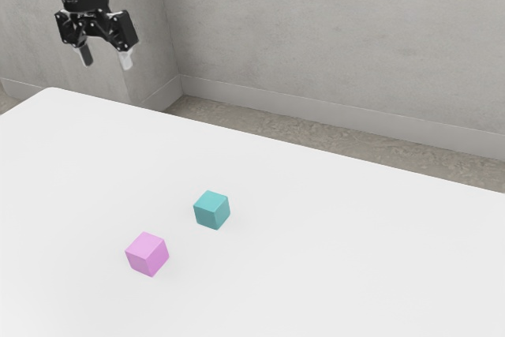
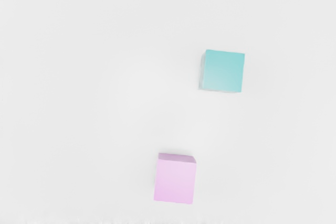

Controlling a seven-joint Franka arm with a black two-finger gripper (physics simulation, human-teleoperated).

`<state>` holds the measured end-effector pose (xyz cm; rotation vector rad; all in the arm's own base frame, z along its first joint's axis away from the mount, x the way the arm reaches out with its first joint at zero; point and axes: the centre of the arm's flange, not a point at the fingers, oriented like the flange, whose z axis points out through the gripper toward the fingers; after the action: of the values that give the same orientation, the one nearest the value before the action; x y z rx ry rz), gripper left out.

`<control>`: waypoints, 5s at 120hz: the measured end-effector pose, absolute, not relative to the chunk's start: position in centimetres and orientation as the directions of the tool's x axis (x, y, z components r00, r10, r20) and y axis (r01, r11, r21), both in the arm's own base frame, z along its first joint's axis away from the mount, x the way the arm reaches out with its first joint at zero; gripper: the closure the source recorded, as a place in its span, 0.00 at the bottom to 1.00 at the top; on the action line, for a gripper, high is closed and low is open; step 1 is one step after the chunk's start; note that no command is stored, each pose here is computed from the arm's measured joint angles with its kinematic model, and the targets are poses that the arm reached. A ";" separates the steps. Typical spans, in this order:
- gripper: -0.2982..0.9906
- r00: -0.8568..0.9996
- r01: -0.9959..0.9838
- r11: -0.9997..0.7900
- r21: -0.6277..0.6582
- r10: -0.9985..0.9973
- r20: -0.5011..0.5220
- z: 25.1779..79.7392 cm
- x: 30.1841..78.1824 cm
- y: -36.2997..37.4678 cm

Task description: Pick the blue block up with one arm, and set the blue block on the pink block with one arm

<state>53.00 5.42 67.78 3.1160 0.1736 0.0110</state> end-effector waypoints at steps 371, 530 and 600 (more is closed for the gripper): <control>0.23 0.994 -0.102 -0.995 0.001 -0.102 -0.040 28.6 64.1 -4.0; 0.43 0.994 -0.081 -0.997 0.017 -0.082 -0.075 26.1 64.4 -3.0; 0.49 0.997 -0.079 -0.997 0.001 -0.079 -0.020 34.2 57.7 -2.7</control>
<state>57.74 -2.71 34.22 3.1388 -0.1239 -0.0322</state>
